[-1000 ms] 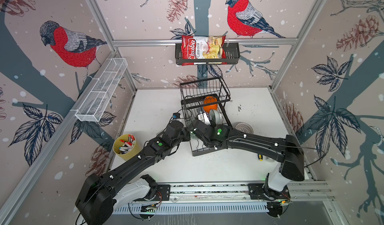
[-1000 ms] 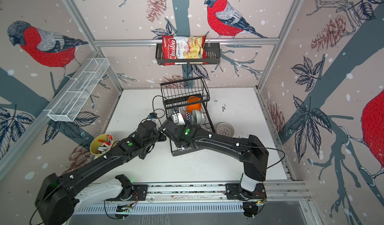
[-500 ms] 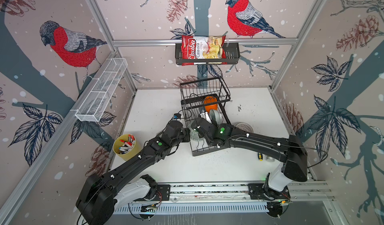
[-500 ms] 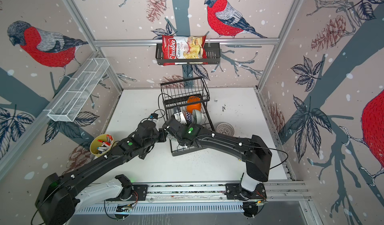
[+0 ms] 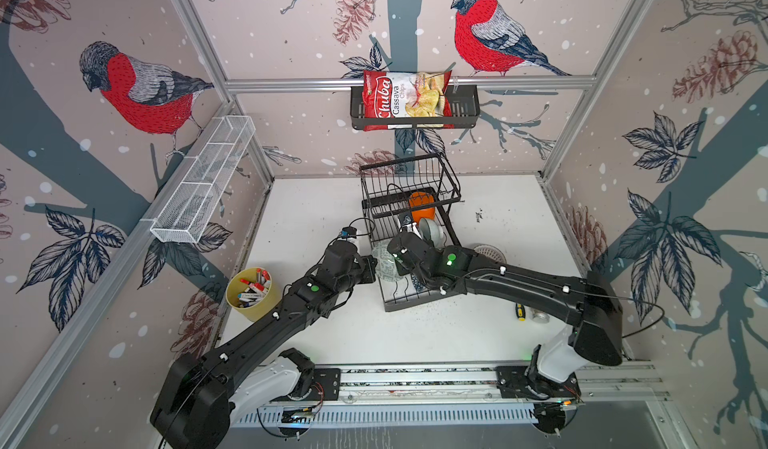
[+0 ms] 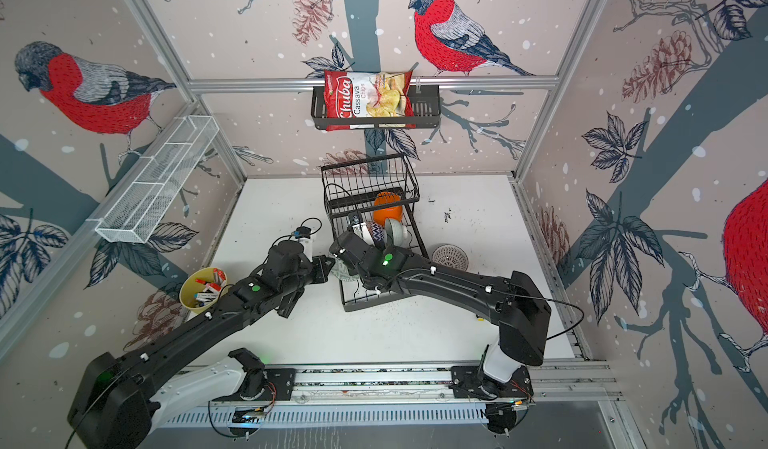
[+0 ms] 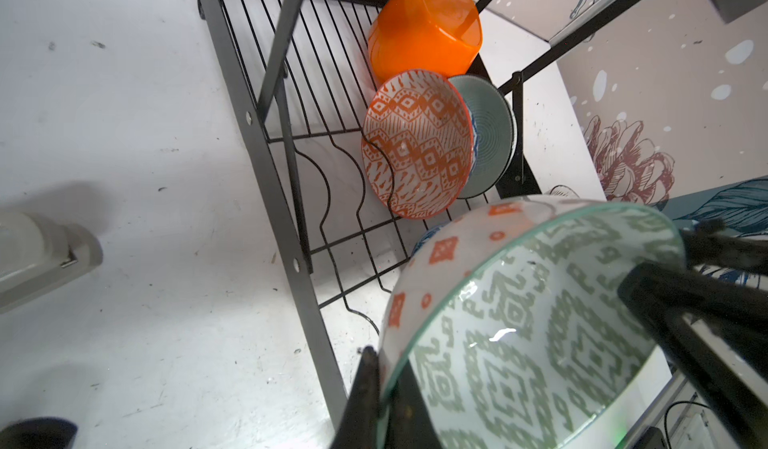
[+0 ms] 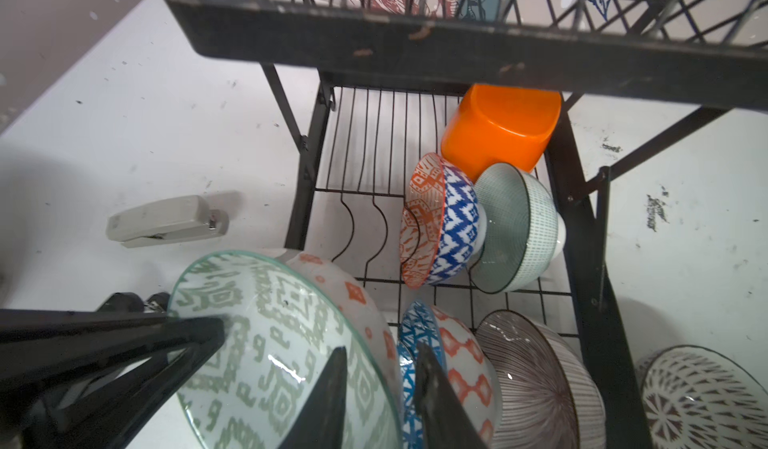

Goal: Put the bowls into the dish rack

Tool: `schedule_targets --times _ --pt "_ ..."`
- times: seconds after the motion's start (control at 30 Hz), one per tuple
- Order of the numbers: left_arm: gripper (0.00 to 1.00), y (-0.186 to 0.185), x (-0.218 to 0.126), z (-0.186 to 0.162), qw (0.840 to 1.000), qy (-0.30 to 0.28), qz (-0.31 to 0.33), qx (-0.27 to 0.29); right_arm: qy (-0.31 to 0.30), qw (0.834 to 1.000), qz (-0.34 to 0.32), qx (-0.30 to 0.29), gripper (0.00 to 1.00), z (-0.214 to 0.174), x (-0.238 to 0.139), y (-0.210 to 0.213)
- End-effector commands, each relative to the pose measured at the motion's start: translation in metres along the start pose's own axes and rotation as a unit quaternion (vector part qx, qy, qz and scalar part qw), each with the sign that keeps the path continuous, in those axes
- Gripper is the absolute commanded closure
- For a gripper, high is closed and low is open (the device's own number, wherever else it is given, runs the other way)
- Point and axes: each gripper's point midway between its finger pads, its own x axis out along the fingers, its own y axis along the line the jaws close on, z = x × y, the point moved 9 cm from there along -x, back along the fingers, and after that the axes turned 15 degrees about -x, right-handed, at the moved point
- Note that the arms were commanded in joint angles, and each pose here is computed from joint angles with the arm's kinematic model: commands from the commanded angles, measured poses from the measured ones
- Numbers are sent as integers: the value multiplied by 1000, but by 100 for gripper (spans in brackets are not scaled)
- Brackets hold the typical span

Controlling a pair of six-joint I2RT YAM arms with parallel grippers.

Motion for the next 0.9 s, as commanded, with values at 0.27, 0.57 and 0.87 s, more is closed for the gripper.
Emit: schedule_targets --times 0.27,0.57,0.87 --pt "100 -22 -24 22 996 -56 -70 9 -57 997 42 15 66 25 -19 -6" --pt "100 -16 -13 20 998 -43 -44 -2 -46 998 43 -4 65 25 -12 0" --pt "100 -12 -10 19 999 -37 -28 2 -13 1000 -1 -21 74 18 8 2"
